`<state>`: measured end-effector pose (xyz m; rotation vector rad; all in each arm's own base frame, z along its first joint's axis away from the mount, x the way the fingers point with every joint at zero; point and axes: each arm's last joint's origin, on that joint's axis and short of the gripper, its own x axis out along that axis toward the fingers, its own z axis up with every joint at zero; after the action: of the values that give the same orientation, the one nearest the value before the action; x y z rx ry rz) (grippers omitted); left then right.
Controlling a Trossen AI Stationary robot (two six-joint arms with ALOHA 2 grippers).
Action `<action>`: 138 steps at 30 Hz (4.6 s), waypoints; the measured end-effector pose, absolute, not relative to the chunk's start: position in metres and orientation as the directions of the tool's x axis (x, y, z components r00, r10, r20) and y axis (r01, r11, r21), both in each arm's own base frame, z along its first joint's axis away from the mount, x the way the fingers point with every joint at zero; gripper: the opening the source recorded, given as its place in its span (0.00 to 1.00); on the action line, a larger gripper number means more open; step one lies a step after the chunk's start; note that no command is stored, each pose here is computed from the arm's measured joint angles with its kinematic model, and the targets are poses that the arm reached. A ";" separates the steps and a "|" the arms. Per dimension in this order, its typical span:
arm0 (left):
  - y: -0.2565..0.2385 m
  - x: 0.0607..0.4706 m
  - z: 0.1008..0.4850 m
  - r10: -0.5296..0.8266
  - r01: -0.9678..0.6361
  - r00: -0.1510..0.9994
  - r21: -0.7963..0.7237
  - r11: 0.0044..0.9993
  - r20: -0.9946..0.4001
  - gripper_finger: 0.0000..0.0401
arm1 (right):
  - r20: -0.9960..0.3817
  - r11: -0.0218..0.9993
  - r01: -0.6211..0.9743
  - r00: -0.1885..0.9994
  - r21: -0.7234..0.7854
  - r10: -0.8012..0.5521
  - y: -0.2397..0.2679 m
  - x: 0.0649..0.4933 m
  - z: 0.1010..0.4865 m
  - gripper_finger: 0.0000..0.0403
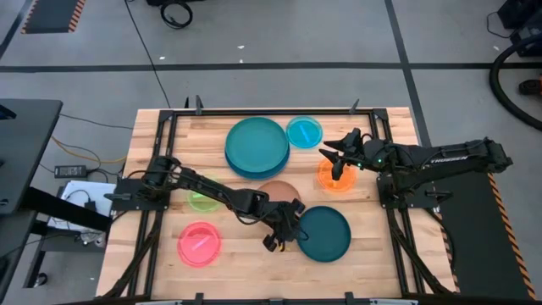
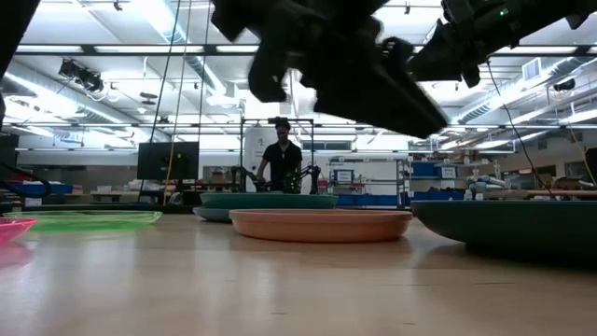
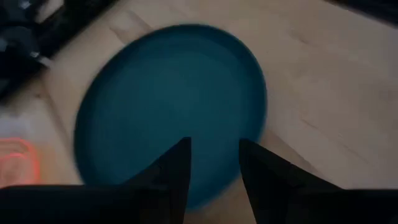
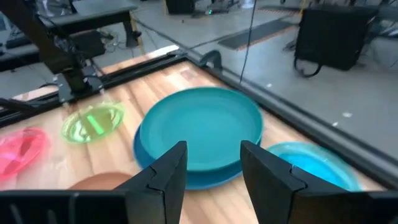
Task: Stack plastic plates
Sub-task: Stack the brown plate on top of the dark green plate, then stack the stacked plates on top of the green plate
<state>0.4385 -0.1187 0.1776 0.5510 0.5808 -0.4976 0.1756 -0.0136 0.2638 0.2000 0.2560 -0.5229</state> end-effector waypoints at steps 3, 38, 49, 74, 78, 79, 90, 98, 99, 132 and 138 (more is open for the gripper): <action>-0.125 0.439 0.166 -0.287 0.607 0.711 0.353 0.712 -0.643 0.35 | -0.318 0.857 0.492 0.846 0.156 -0.428 -0.011 0.176 0.261 0.40; -0.114 0.417 0.154 -0.002 0.406 0.554 0.268 0.874 -0.833 0.35 | -0.400 0.842 0.494 0.832 0.216 -0.385 0.016 0.171 0.250 0.40; -0.113 0.411 0.150 0.014 0.377 0.496 0.230 0.897 -0.868 0.35 | -0.388 0.848 0.488 0.836 0.207 -0.387 0.016 0.172 0.251 0.40; -0.101 0.407 0.142 0.102 0.324 0.421 0.255 0.911 -0.901 0.14 | -0.375 0.854 0.484 0.840 0.192 -0.392 0.016 0.172 0.253 0.40; -0.101 0.406 0.144 0.108 0.319 0.422 0.259 0.912 -0.900 0.03 | -0.375 0.854 0.484 0.840 0.192 -0.392 0.016 0.172 0.253 0.40; -0.100 0.406 0.144 0.117 0.312 0.423 0.265 0.912 -0.899 0.03 | -0.375 0.854 0.484 0.840 0.192 -0.392 0.016 0.172 0.253 0.40; -0.119 0.417 0.172 0.228 0.376 0.540 0.475 0.796 -0.810 0.04 | -0.349 0.862 0.472 0.852 0.186 -0.391 0.014 0.165 0.259 0.40; -0.132 0.434 0.191 -0.073 0.552 0.661 0.419 0.721 -0.747 0.04 | -0.306 0.884 0.412 0.890 0.222 -0.338 0.018 0.142 0.277 0.40; -0.133 0.437 0.194 -0.119 0.568 0.669 0.401 0.718 -0.734 0.04 | -0.295 0.886 0.408 0.894 0.221 -0.339 0.018 0.140 0.279 0.40; -0.155 0.480 0.186 -0.290 0.675 0.573 0.240 0.698 -0.766 0.42 | -0.224 0.893 0.415 0.899 0.171 -0.375 0.016 0.127 0.288 0.40; -0.155 0.473 0.196 -0.266 0.678 0.556 0.244 0.693 -0.788 0.44 | -0.230 0.893 0.417 0.897 0.166 -0.376 0.017 0.129 0.287 0.40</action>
<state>0.4729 -0.1553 0.1957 0.5760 0.7997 -0.5955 0.1285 0.0166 0.2866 0.2147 0.1946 -0.4142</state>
